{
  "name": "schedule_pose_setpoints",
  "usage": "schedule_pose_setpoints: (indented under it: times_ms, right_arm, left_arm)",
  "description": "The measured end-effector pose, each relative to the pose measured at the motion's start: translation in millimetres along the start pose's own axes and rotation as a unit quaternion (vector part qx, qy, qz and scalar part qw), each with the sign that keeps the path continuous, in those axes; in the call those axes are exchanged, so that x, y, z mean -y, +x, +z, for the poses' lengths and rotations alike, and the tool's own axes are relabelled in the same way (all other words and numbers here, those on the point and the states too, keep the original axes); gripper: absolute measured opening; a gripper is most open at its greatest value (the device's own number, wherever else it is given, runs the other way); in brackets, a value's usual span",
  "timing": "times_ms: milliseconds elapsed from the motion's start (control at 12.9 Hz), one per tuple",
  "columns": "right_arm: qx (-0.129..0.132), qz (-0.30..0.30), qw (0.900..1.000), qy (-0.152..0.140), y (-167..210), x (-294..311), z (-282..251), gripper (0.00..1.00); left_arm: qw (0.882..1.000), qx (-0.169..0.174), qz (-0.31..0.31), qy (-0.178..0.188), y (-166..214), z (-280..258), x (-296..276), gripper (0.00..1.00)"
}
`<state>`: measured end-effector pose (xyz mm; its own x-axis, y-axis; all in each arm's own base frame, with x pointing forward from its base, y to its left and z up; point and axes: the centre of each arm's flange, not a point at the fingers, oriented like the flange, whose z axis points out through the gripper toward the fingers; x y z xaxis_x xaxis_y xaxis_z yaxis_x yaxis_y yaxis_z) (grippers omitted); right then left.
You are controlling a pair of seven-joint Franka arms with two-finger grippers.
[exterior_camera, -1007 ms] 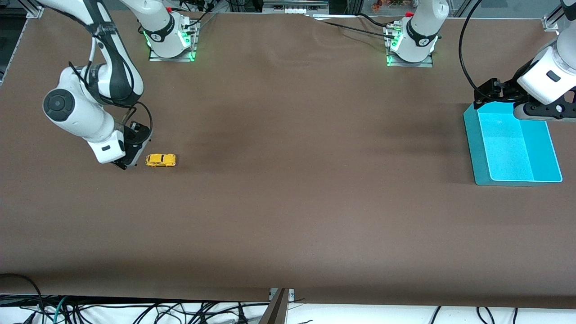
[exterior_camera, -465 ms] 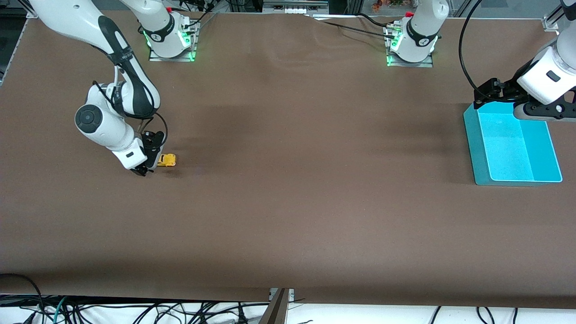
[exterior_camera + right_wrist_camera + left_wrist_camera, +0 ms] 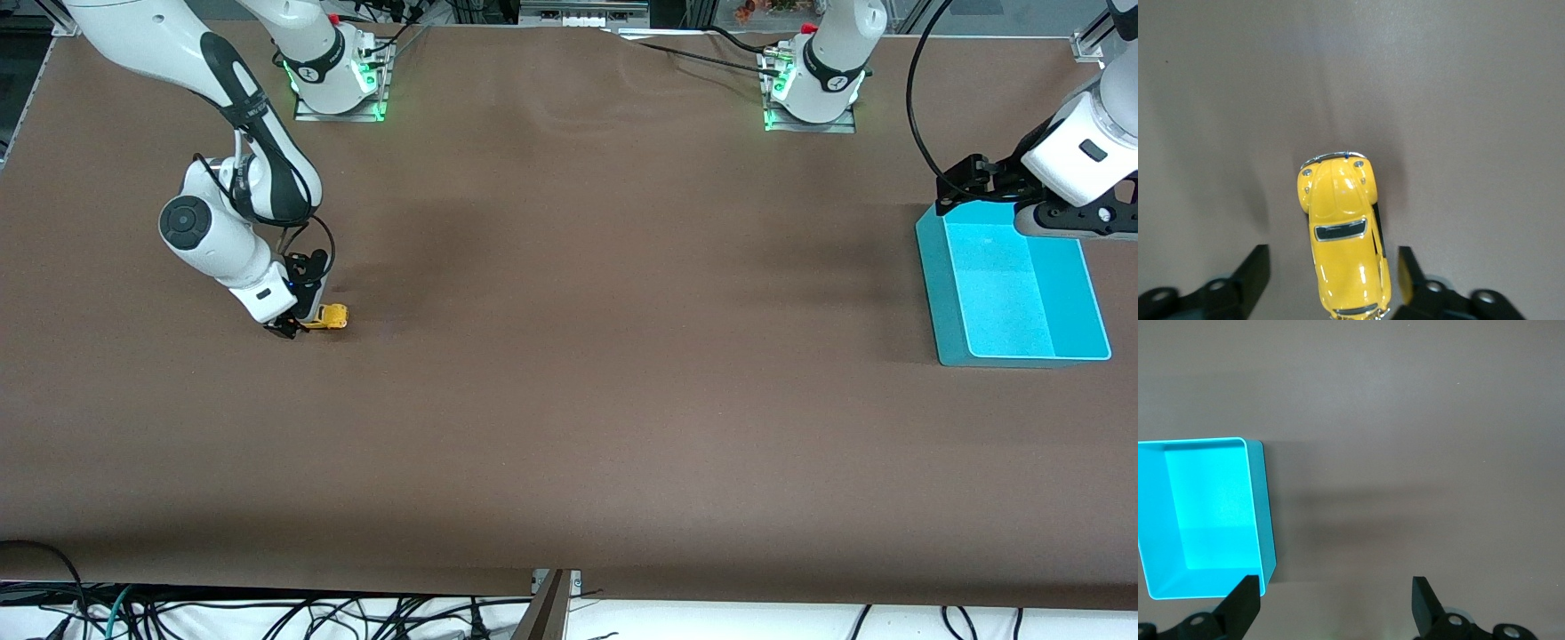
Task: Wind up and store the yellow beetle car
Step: 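Close the right gripper on the yellow car, pressing it down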
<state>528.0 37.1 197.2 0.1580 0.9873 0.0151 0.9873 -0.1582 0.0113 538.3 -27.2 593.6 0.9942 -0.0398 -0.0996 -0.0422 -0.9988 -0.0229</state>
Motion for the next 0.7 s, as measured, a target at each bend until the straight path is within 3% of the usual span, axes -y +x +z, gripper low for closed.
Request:
schedule_pose_setpoints:
  times_ms: [232, 465, 697]
  right_arm:
    - [-0.003, -0.01, 1.0, -0.001, 9.3, 1.8, -1.2, 0.74]
    - [-0.005, -0.019, 1.0, -0.007, 11.9, 0.8, -4.9, 0.4]
    - [-0.006, -0.028, 1.0, -0.007, 12.3, 1.1, -5.5, 0.39]
  left_arm:
    - [1.0, 0.0, 0.0, 0.0, 0.0, 0.0, 0.0, 1.0]
    - [1.0, 0.0, 0.0, 0.0, 0.0, 0.0, 0.0, 1.0]
    - [1.0, 0.0, 0.0, 0.0, 0.0, 0.0, 0.0, 1.0]
